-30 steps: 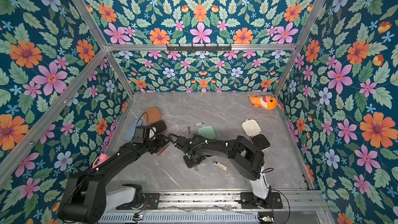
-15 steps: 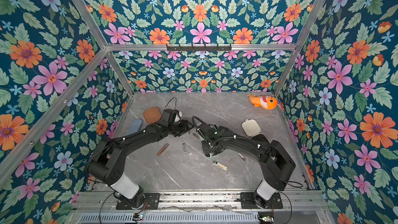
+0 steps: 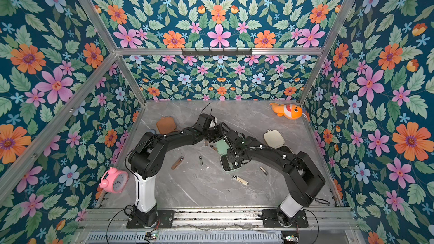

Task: Organize nail clipper sets
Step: Place the nail clipper in the storage box.

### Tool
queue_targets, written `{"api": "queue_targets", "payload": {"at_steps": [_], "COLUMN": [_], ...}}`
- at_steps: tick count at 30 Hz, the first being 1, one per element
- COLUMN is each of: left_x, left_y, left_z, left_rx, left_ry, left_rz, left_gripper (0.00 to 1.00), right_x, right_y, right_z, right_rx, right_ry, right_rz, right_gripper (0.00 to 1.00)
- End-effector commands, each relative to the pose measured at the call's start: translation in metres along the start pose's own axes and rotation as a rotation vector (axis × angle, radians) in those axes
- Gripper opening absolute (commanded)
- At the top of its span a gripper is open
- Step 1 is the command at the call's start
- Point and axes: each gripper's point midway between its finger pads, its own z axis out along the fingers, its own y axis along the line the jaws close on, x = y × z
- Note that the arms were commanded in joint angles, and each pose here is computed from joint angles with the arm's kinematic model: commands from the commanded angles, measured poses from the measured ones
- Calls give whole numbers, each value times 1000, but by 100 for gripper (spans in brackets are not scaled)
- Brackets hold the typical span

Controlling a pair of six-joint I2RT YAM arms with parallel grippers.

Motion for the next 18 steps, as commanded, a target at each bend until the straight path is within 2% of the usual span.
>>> {"api": "queue_targets", "payload": {"at_steps": [1,18], "left_x": [1,17], "left_y": [-2,15], "left_z": [4,0], "left_rx": [18,8], "left_ry": [3,19], "left_rz": [-4,-10], "left_gripper": [54,54], "right_x": [-9,-11], "right_y": [4,6], "right_z": [3,29], "right_rx": [-10,6], "right_ry": [-29,1], "right_rz": [-10,-60], "right_gripper": [16,15]}}
